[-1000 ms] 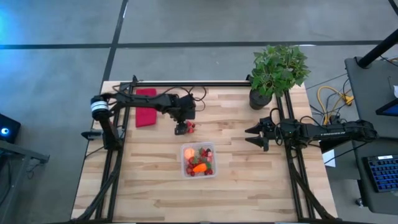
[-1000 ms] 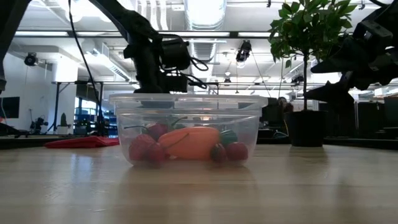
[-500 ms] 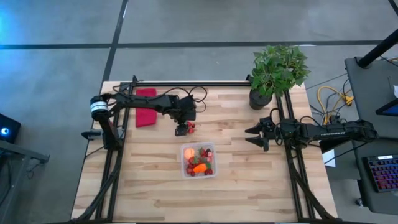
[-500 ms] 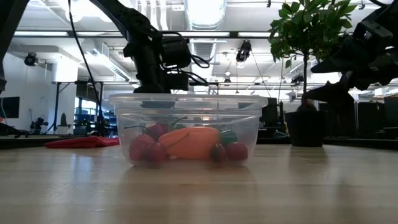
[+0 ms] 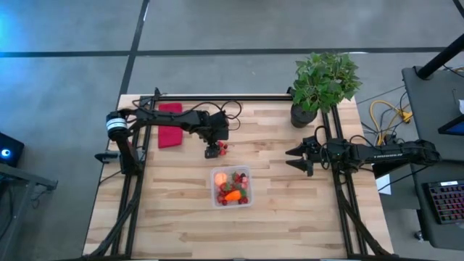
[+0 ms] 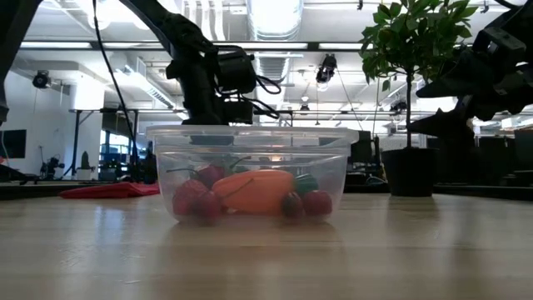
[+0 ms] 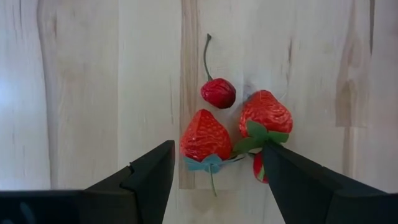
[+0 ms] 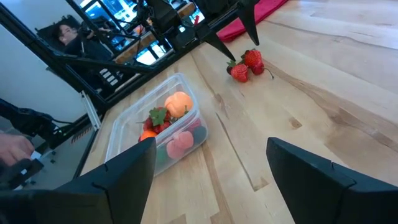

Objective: Pick and placing Produce into tupperware
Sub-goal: Put the red strawberry into the transparent bin

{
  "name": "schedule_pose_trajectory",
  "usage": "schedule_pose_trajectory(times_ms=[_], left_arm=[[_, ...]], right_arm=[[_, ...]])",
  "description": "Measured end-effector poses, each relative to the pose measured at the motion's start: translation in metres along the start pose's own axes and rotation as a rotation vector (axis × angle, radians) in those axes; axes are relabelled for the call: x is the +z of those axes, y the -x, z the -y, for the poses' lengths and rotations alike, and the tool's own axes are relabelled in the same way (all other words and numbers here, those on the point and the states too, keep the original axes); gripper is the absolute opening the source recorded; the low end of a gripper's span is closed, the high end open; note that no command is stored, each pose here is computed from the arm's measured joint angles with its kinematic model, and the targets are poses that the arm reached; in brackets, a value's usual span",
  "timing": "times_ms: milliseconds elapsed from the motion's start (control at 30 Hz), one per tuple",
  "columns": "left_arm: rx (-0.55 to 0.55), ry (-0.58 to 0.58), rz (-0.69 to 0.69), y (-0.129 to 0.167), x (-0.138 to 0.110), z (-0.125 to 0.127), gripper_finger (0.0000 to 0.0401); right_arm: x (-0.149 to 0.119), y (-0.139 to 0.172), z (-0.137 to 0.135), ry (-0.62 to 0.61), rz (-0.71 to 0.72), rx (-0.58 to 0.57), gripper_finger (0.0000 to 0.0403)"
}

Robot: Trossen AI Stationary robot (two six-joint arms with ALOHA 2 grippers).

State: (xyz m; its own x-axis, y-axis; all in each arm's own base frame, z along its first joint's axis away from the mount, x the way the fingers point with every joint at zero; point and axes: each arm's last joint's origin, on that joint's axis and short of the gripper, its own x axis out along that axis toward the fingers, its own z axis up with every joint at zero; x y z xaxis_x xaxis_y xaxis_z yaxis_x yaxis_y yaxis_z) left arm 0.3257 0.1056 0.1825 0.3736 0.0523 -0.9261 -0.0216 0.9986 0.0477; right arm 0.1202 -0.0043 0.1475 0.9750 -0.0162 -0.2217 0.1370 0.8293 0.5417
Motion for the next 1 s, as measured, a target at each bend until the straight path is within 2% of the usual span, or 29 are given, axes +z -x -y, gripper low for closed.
schedule_pose_trajectory(times_ms=[1000], left_arm=[[0.017, -0.014, 0.051, 0.0012, 0.0059, -0.0018, 0.0226]], right_arm=[[-0.0001, 0.0, 0.0001, 0.0, 0.0, -0.001, 0.0295]])
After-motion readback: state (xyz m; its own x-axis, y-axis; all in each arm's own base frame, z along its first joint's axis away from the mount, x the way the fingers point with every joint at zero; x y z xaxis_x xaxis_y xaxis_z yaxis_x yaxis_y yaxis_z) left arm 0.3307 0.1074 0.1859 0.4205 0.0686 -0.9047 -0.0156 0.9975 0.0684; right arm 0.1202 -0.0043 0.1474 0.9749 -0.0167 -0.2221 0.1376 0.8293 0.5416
